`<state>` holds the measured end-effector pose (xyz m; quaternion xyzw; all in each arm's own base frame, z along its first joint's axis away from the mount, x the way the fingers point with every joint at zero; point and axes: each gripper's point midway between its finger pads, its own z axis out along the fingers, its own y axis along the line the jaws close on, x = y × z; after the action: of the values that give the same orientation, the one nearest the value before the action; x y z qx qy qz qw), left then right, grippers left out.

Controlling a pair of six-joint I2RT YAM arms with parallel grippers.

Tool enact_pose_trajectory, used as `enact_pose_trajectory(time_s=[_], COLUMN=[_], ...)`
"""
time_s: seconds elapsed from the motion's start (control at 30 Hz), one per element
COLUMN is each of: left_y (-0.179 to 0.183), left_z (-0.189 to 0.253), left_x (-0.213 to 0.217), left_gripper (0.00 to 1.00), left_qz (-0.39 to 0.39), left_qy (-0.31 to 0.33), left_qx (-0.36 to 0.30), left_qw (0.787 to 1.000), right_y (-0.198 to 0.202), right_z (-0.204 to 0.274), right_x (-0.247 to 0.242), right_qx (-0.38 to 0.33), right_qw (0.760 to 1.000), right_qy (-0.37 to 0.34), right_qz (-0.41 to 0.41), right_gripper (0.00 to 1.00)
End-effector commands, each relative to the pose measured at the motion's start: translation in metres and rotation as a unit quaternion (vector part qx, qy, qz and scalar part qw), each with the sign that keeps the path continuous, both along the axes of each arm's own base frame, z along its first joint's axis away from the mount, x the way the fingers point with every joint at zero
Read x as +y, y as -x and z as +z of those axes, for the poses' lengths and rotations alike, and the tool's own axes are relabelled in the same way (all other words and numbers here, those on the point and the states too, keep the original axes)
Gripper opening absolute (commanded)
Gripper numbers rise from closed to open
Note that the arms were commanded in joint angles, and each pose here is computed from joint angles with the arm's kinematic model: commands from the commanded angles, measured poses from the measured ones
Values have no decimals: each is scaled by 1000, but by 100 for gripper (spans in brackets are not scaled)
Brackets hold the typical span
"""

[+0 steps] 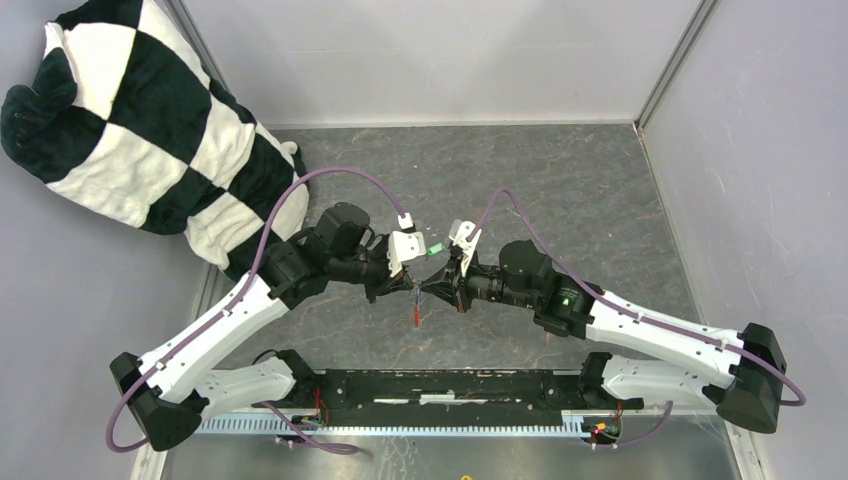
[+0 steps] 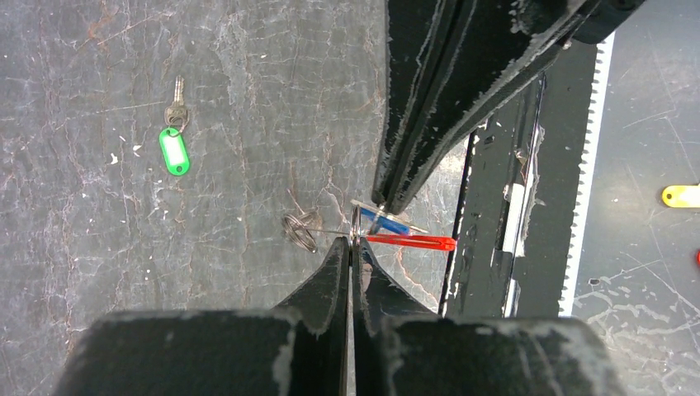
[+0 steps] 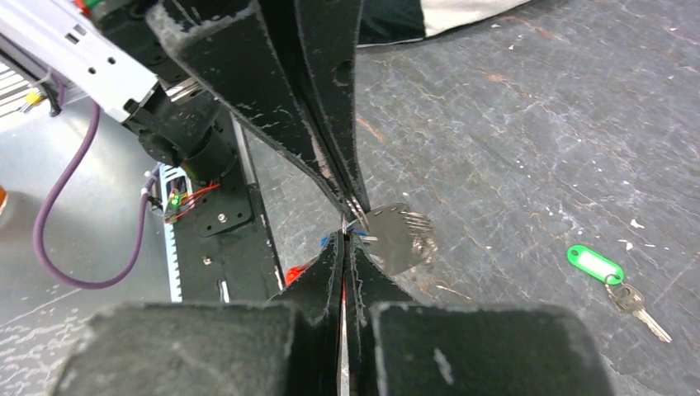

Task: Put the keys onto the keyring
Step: Insert the key onto the keyring.

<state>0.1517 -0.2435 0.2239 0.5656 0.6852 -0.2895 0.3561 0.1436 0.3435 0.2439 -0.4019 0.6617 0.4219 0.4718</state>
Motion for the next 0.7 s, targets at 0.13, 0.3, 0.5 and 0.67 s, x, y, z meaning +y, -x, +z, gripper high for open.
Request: enact_pose_trajectory(time_s=[0.13, 0.3, 0.5, 0.67], left_y=[-1, -2, -2, -2], left_z=[19, 19, 19, 21], left_x=[-5, -6, -6, -6], left_gripper=[2, 2, 2, 2], left_qz=[5, 7, 7, 8], left_qy=[35, 34, 34, 37], left_qx=[-16, -14, -13, -15], left_qw=[999, 999, 999, 999], right_y=[-11, -7, -6, -7], right_z=[37, 38, 41, 38], right_x=[3, 8, 11, 12], right_qx=[-26, -26, -24, -25], right_qw=[998, 998, 998, 998], right_qy=[-42, -43, -54, -49], right_qz=[-38, -30, -32, -40], right_gripper=[0, 0, 0, 0])
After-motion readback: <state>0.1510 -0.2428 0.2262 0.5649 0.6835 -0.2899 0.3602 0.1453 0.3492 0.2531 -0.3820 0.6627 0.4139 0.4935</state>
